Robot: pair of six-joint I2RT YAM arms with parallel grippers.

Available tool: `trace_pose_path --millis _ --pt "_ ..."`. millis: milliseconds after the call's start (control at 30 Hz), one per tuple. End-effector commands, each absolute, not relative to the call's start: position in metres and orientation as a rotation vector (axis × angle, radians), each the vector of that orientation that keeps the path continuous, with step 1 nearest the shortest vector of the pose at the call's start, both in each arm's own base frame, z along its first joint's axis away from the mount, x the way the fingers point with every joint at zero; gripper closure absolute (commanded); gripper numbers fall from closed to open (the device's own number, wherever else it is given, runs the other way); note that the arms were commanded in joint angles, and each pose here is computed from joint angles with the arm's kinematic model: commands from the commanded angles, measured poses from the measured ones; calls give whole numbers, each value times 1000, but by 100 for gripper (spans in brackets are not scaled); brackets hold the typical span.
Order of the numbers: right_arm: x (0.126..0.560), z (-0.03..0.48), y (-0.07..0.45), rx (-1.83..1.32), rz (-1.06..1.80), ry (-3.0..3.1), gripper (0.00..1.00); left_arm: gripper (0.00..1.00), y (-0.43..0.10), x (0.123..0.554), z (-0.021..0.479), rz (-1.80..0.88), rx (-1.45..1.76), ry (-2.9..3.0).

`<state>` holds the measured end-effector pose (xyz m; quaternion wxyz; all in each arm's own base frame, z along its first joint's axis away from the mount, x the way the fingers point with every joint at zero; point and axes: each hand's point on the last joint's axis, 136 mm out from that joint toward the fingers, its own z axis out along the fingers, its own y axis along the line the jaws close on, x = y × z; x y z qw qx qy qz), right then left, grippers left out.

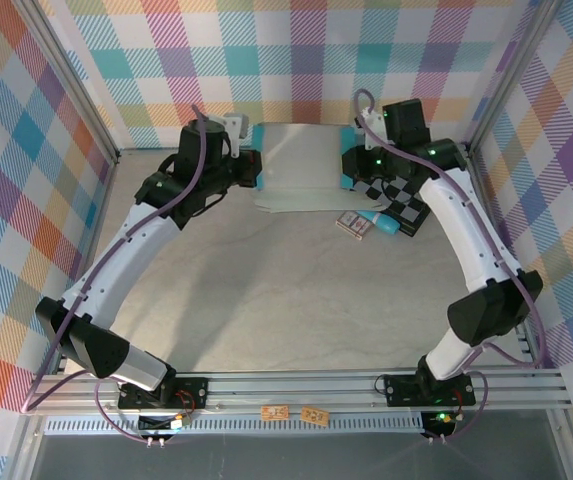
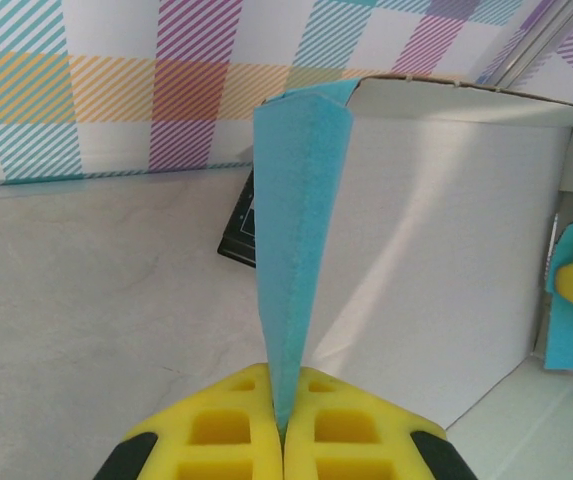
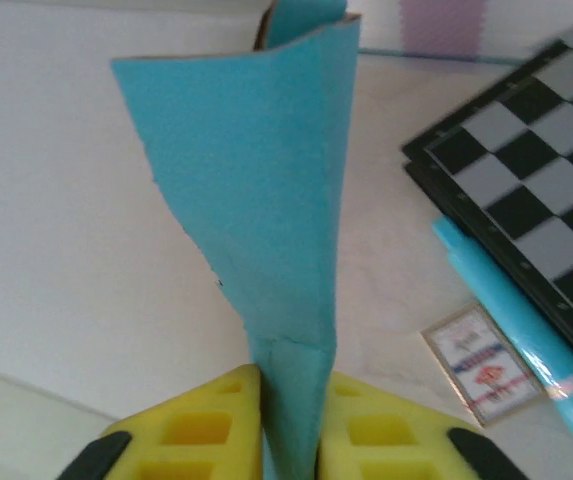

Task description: Fold the paper box

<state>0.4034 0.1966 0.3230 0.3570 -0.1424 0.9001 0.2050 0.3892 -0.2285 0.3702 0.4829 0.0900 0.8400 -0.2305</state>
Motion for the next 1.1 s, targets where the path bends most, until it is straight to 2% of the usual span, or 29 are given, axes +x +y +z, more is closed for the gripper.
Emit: trace_pose_path --millis 0,233,533,700,1067 --pt "405 316 192 -364 317 2361 87 100 -254 372 385 -639 311 1996" --pt "402 315 192 -305 194 2357 100 100 -265 365 381 -636 343 1993" --pt "402 321 176 -205 62 2340 100 100 -271 359 378 -636 365 1992" --pt "405 328 182 -176 153 2324 90 100 -279 355 374 -647 384 1999" --pt "415 341 182 -176 255 2291 82 100 -278 343 365 -650 396 2021"
